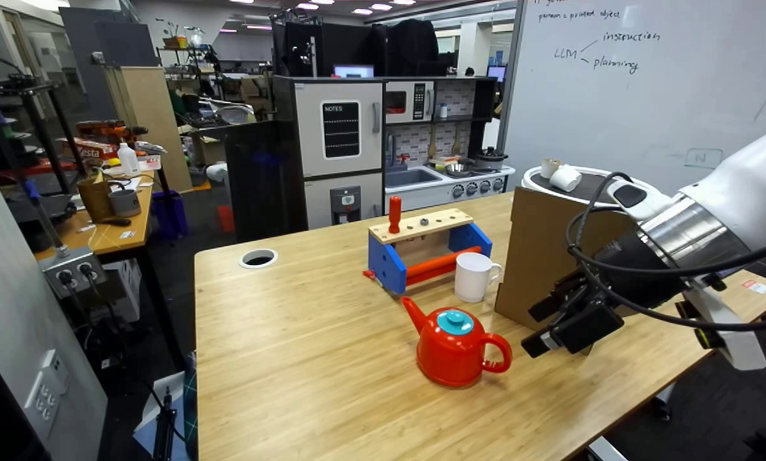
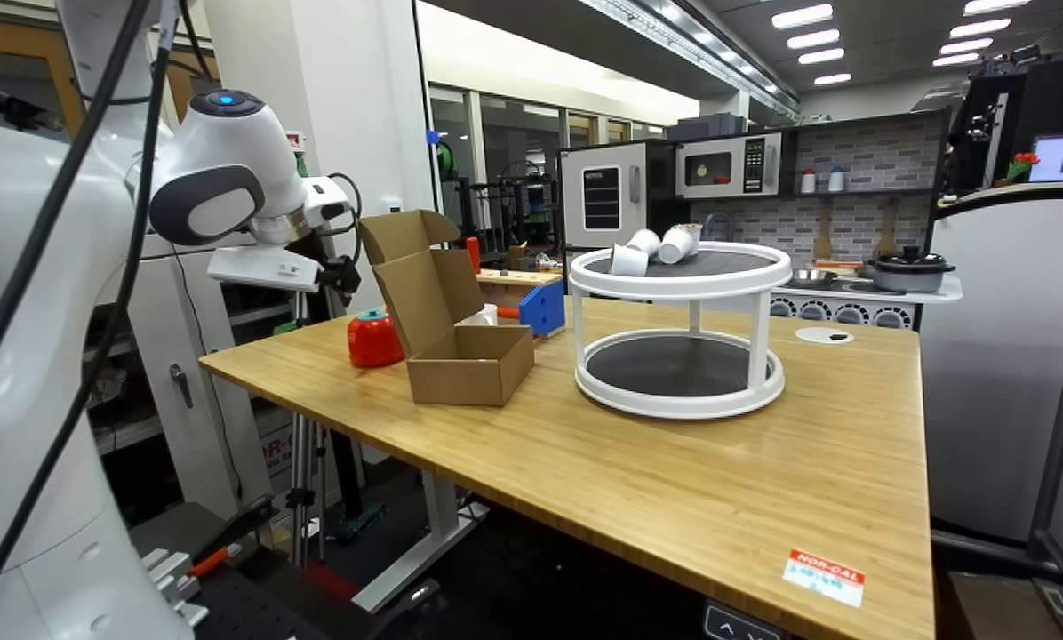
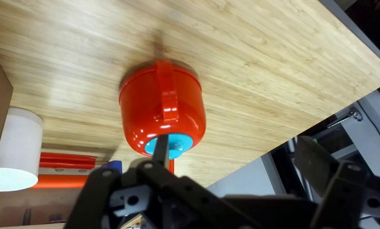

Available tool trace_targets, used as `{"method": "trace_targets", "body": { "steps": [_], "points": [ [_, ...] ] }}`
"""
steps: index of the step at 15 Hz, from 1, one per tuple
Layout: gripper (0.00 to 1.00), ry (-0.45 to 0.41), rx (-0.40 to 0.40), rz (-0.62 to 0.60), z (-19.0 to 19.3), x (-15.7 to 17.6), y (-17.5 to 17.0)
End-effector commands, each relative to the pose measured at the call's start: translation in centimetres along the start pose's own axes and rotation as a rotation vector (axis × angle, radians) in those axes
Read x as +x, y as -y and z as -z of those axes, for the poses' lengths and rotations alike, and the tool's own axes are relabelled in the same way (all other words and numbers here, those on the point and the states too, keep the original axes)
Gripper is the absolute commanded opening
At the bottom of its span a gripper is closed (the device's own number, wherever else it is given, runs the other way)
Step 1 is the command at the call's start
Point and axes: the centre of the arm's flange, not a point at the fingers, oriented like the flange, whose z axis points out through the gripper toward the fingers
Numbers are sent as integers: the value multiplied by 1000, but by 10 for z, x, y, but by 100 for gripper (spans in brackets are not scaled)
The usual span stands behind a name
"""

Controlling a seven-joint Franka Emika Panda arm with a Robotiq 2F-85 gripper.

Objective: Put the kettle on the top shelf of the stand

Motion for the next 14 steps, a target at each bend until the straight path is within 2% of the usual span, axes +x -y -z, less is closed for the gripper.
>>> {"method": "trace_targets", "body": {
  "steps": [1, 5, 8, 12, 14],
  "points": [
    [100, 0, 0, 0, 0, 0, 0],
    [100, 0, 0, -1, 0, 0, 0],
    [100, 13, -66, -15, -11, 3, -16],
    [100, 32, -102, -43, -20, -3, -40],
    [100, 45, -96, -42, -24, -3, -41]
  ]
}}
